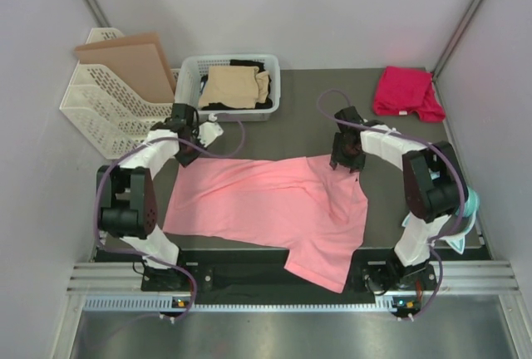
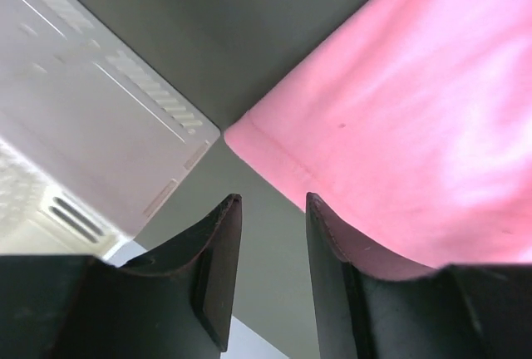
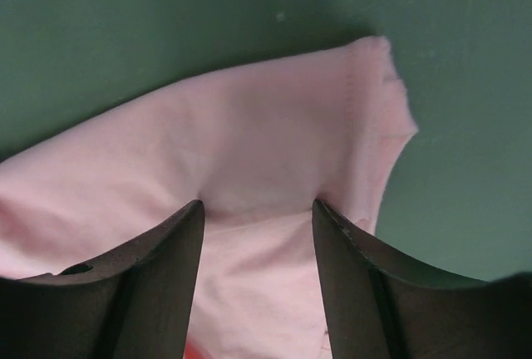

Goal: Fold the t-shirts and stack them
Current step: Fold the flattened tshirt in 1/3 of the way

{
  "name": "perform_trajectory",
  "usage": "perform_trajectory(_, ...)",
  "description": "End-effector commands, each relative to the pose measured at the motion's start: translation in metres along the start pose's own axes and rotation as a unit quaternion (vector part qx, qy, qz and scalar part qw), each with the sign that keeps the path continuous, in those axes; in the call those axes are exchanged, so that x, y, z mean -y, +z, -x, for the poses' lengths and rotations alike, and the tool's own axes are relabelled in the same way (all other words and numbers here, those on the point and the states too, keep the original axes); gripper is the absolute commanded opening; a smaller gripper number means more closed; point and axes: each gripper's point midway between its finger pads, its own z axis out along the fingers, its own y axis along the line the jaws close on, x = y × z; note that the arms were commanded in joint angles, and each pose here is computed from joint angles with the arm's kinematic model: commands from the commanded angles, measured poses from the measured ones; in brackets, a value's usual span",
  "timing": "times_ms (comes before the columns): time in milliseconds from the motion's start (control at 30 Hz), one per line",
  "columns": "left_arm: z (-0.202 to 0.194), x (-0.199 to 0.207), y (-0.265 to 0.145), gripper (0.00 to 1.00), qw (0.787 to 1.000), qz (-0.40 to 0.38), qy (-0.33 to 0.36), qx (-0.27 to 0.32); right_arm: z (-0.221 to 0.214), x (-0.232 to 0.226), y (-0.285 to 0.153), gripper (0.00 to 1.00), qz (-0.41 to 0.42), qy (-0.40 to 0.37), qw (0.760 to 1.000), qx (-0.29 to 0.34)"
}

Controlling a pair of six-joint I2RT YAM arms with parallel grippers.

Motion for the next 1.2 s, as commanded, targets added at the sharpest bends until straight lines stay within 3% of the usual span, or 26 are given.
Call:
perform_trajectory(0,0.068,0.014,-0.058,0.43,0.994,0.024,0.042,0.094,0.008,0.02,0.016,0.52,-0.018,0.023,1.0,0.0)
perform_trajectory(100,0.123,0.053,-0.085,0.46,0.982,0.042,0.109,0.149,0.005,0.034,0.026,0.51,-0.032,0.031,0.999,-0.014)
perform_trajectory(233,0.199,0.118,-0.107,0.46,0.966,-0.007,0.16,0.202,0.006,0.04,0.031,0.5,-0.038,0.035,0.998,-0.019)
perform_trajectory(467,0.29,0.203,-0.094,0.42,0.941,-0.039,0.21,0.261,0.007,0.043,0.033,0.47,-0.039,0.03,0.999,-0.023)
perform_trajectory(600,0.301,0.255,-0.066,0.41,0.94,-0.068,0.233,0.24,0.006,0.054,0.034,0.44,-0.045,0.041,0.998,-0.026)
perform_trajectory(700,0.309,0.274,-0.056,0.41,0.945,-0.101,0.205,0.235,0.005,0.054,0.034,0.43,-0.038,0.046,0.998,-0.028)
perform_trajectory(900,0.323,0.29,-0.048,0.41,0.949,-0.132,0.148,0.247,0.002,0.054,0.038,0.42,-0.034,0.049,0.998,-0.036)
perform_trajectory(1167,0.331,0.317,-0.047,0.43,0.941,-0.176,0.138,0.255,0.001,0.056,0.042,0.4,-0.033,0.051,0.997,-0.04)
